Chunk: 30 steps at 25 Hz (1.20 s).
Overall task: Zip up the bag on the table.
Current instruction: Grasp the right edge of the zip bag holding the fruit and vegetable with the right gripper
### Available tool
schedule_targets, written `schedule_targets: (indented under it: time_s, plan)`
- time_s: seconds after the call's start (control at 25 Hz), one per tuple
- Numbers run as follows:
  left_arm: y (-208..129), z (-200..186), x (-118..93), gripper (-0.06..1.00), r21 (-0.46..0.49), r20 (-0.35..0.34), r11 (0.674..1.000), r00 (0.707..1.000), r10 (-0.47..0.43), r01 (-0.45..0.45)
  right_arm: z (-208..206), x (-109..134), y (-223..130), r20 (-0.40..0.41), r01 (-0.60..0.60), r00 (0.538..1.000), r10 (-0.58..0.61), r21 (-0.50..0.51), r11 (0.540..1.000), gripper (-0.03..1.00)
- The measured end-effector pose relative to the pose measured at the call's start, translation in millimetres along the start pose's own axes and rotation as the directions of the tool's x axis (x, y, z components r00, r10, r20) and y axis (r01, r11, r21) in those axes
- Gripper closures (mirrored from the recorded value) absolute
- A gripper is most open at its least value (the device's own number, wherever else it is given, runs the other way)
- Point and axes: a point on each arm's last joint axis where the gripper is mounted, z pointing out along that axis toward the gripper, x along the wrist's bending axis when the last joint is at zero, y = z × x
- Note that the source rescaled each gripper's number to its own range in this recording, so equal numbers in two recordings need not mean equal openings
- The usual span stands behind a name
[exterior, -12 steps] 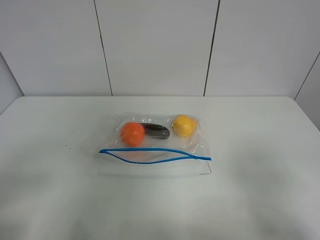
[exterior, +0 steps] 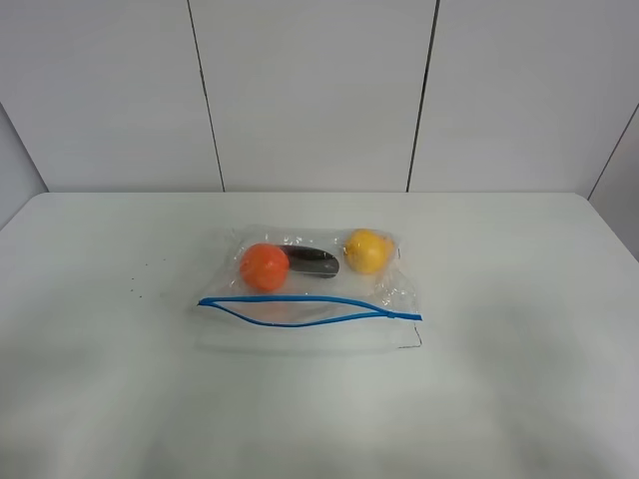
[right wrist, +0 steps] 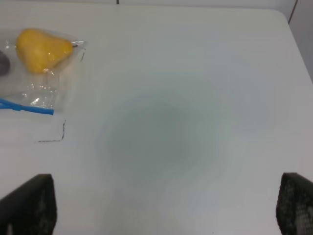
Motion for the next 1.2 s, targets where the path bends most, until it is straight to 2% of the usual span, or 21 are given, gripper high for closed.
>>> schedule_targets:
  time_s: [0.32,0.44,0.56,0.8,0.96,1.2]
  plan:
    - [0,0,0,-0.06,0.000,0.000,1.000,1.000,0.000,0.000,0,0,0,0.000,0.000,1.000,0.000,-0.003,1.000,-0.03]
    - [0,0,0,-0.06,0.000,0.000,1.000,1.000,0.000,0.000,-3,0,4,0.000,0.000,1.000,0.000,-0.032,0.999,-0.03]
    - [0,0,0,-0.06,0.000,0.000,1.000,1.000,0.000,0.000,-1,0,11,-0.001,-0.038,0.999,0.038,-0.025,0.999,-0.03]
    - [0,0,0,-0.06,0.000,0.000,1.000,1.000,0.000,0.000,49,1,32,0.002,-0.083,0.996,0.084,0.202,0.976,-0.03]
    - [0,0,0,-0.06,0.000,0.000,1.000,1.000,0.000,0.000,99,6,41,-0.053,-0.091,0.992,0.117,0.355,0.930,-0.03]
    - [0,0,0,-0.06,0.000,0.000,1.000,1.000,0.000,0.000,179,16,33,-0.157,-0.075,0.971,0.180,0.515,0.854,-0.03]
